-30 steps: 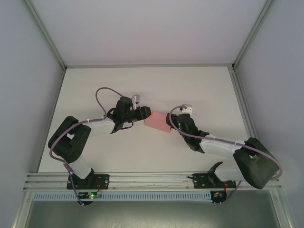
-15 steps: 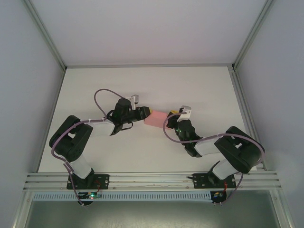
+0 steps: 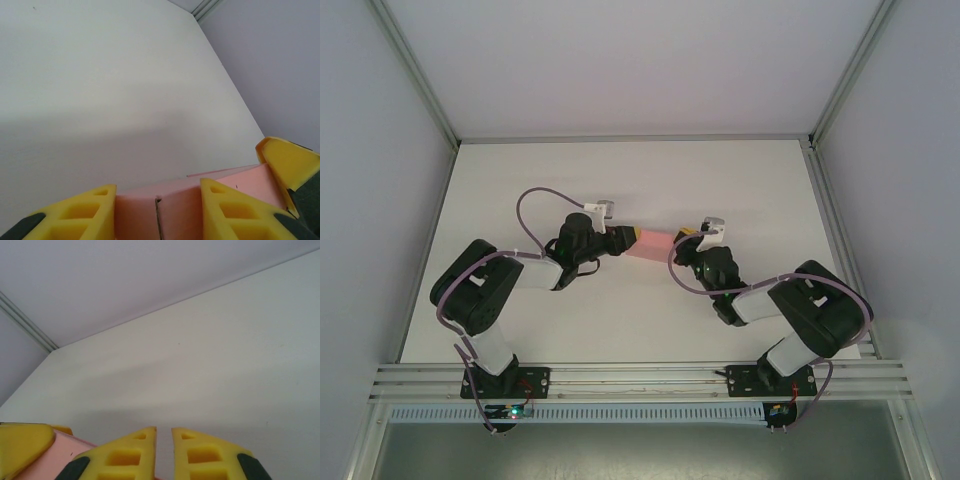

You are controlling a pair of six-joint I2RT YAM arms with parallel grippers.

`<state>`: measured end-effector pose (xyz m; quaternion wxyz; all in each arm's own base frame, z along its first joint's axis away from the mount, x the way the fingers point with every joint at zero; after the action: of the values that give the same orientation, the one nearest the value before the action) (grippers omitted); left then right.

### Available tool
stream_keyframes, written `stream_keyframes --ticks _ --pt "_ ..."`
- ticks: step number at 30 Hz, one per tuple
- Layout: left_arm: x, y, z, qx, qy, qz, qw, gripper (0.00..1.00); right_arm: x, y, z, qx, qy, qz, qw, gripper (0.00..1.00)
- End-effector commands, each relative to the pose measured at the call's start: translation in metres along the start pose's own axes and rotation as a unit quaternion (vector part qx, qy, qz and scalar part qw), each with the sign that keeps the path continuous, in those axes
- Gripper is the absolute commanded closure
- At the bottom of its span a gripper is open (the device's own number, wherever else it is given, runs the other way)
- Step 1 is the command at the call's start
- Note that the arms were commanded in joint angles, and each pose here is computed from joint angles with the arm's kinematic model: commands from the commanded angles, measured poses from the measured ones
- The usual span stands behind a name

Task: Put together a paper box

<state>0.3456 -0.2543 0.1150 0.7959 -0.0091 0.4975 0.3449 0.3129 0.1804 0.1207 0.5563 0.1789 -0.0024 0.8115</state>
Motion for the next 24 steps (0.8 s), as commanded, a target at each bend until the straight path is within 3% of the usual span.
stream_keyframes --ticks 1,2,5,7,9,11,13,16,17,18,21,23,24 --pt "0.037 0.004 -0.072 0.162 0.008 0.06 0.985 0.86 -0.018 0.01 -0.084 0.207 0.027 -0.01 0.978 0.85" --pt "0.036 0.002 -0.067 0.164 0.017 0.071 0.984 0.81 -0.018 0.008 -0.079 0.211 0.019 -0.012 0.977 0.84" --pt "0.029 -0.006 -0.053 0.171 0.033 0.094 0.98 0.79 -0.018 0.002 -0.062 0.228 0.009 -0.024 0.973 0.76" --pt "0.024 -0.012 -0.044 0.165 0.042 0.098 0.98 0.69 -0.013 -0.003 -0.048 0.236 0.021 -0.022 0.971 0.68" --pt "0.02 -0.015 -0.038 0.164 0.042 0.102 0.98 0.65 -0.013 -0.005 -0.036 0.244 0.022 -0.033 0.969 0.63" --pt "0.019 -0.014 -0.035 0.163 0.037 0.11 0.98 0.5 -0.019 -0.005 -0.025 0.262 -0.006 -0.067 0.963 0.6" --pt "0.016 -0.012 -0.031 0.158 0.031 0.112 0.981 0.31 -0.013 -0.007 -0.01 0.265 -0.003 -0.057 0.963 0.49" --pt "0.003 -0.008 -0.023 0.155 0.015 0.106 0.982 0.23 0.0 -0.009 0.017 0.248 0.02 -0.025 0.968 0.39" --pt "-0.001 -0.006 -0.017 0.151 0.01 0.106 0.983 0.15 0.004 -0.009 0.027 0.244 0.032 -0.015 0.969 0.36" --pt "-0.008 -0.005 -0.01 0.142 0.004 0.109 0.984 0.0 0.008 -0.01 0.037 0.237 0.056 0.0 0.97 0.28" --pt "-0.023 0.003 0.018 0.107 -0.019 0.128 0.986 0.0 0.025 -0.009 0.062 0.224 0.153 0.064 0.96 0.02" --pt "-0.028 0.015 0.042 0.069 -0.029 0.155 0.985 0.0 0.036 -0.006 0.067 0.228 0.225 0.114 0.94 0.02" --pt "-0.027 0.026 0.057 0.045 -0.027 0.182 0.982 0.0 0.046 -0.001 0.066 0.238 0.271 0.162 0.918 0.02"
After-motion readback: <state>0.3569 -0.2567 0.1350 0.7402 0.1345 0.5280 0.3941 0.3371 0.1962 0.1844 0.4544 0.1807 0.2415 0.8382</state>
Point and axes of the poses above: each hand's point on the last joint's axis, 136 mm out from that joint toward the fingers, its own y axis back along the fingers, its own x axis along the line the jaws close on, z = x × y, the point moved 3 cm from there along y, back along the fingers, and after that the axes turned 13 degrees about y, right-handed, at the moved point
